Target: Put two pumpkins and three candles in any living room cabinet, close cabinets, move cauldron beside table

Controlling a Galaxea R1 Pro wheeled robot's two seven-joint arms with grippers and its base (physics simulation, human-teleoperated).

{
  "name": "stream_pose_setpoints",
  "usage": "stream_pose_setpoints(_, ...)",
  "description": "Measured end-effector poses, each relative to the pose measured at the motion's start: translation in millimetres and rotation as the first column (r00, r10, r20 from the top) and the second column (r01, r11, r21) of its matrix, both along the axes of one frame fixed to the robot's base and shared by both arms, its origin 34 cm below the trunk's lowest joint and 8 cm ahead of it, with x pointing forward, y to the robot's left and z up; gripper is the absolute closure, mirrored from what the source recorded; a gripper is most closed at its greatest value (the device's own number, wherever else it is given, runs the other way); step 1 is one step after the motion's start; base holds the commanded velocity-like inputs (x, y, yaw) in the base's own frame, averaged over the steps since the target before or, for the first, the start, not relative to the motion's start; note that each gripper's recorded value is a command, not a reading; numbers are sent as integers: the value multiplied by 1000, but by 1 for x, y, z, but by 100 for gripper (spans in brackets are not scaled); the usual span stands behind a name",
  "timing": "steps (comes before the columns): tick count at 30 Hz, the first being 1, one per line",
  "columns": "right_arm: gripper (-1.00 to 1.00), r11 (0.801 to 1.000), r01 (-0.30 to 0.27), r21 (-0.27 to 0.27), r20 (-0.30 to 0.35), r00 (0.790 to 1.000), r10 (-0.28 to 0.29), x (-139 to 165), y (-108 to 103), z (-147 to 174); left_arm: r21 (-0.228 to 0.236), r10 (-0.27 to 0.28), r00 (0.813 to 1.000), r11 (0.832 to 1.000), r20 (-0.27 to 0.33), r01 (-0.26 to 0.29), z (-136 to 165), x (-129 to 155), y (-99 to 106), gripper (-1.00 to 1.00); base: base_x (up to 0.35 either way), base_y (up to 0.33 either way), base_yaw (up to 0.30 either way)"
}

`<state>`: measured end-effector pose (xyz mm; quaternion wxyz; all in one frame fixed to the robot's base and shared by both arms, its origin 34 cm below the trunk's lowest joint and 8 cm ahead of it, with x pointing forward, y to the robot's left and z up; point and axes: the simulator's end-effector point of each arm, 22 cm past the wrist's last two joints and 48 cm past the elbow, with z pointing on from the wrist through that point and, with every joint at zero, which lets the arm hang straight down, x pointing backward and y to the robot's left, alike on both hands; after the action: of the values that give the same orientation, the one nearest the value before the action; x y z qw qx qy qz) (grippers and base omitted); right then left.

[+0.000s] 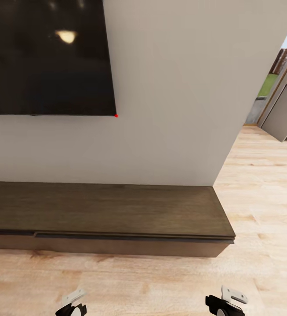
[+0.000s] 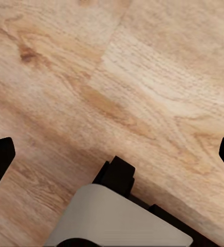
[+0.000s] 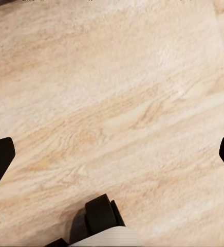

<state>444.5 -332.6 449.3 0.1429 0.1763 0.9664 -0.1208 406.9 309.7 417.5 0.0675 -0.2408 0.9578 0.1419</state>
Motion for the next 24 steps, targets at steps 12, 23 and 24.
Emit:
stream_pose_setpoints(12,-100,1000,-1,-1,0,1000,1,2,-1,22,-1,-1,1000,1000,0,1,22,2,0,-100,0,0,0)
stream_pose_setpoints(23,-100,1000,-1,-4,-1,1000,1,3,-3,42,-1,-1,1000,1000,-1,1,41,3,-1,-100,0,0,0)
stream_pose_setpoints(24,-100,1000,-1,-4,-1,1000,1,3,-3,43,-1,-2,1000,1000,-1,2,43,3,-1,-100,0,0,0)
